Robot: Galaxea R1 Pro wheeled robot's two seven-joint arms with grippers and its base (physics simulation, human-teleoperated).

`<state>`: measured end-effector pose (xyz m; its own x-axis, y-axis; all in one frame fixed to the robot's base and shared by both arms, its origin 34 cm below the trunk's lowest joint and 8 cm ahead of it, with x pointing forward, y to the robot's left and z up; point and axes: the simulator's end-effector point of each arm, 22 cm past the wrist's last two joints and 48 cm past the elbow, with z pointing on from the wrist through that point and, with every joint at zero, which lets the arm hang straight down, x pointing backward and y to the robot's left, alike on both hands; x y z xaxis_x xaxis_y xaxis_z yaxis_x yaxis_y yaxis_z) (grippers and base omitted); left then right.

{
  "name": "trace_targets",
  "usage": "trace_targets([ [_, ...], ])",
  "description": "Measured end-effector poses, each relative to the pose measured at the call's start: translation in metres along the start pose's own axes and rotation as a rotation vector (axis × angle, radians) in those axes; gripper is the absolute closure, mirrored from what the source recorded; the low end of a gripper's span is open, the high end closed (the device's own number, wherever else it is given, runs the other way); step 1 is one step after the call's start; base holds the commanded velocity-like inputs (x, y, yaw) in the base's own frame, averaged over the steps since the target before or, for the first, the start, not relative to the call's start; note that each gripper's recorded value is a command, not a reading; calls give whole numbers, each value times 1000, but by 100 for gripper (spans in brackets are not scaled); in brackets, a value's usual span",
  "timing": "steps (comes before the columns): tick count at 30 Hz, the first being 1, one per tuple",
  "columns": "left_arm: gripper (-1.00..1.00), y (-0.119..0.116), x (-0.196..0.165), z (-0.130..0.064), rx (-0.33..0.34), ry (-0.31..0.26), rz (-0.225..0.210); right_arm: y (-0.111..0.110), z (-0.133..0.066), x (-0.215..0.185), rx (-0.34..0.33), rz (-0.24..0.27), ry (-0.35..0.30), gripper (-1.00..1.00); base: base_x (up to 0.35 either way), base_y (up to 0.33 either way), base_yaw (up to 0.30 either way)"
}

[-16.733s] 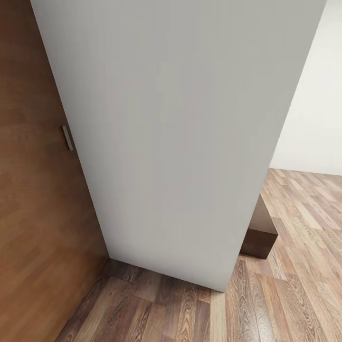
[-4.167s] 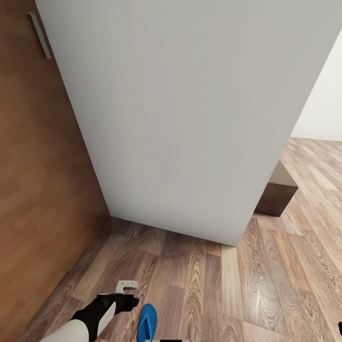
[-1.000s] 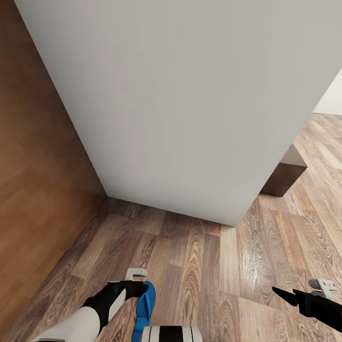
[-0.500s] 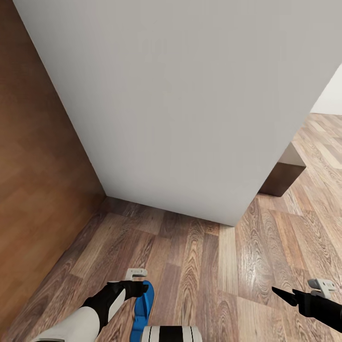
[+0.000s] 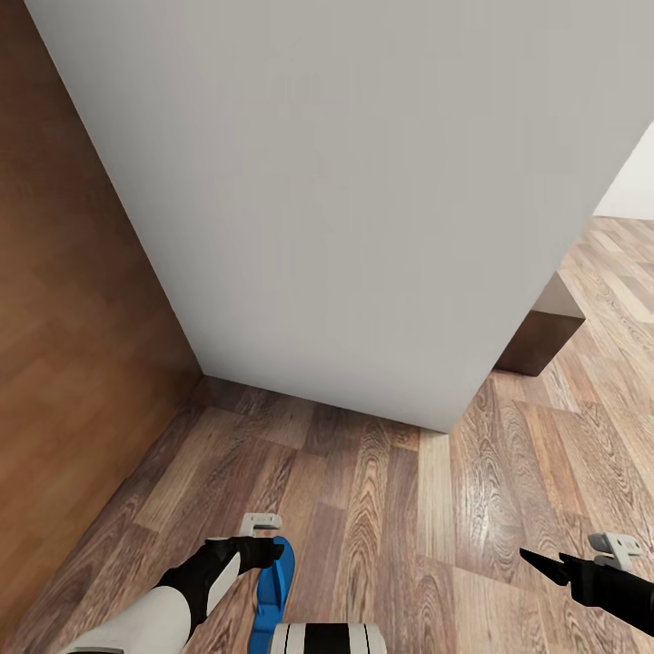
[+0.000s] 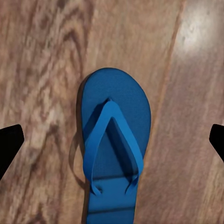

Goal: In the bedroom, move the book from the bed onto either nightstand, and place the two sandals side by side next to the bed.

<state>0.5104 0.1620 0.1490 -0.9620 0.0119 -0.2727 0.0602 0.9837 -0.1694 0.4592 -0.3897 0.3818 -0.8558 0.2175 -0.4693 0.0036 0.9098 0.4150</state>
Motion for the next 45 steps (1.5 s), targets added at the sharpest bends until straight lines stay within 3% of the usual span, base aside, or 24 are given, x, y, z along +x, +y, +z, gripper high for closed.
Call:
trace_targets([
  [33,-100,2,1,0,-3,0,-4,1,0,0,-2,0,-1,-100,0,-23,0],
  [45,-100,3,13,9,-1,26,-11,-4,7,9,5,10,26,-100,0,0,0],
])
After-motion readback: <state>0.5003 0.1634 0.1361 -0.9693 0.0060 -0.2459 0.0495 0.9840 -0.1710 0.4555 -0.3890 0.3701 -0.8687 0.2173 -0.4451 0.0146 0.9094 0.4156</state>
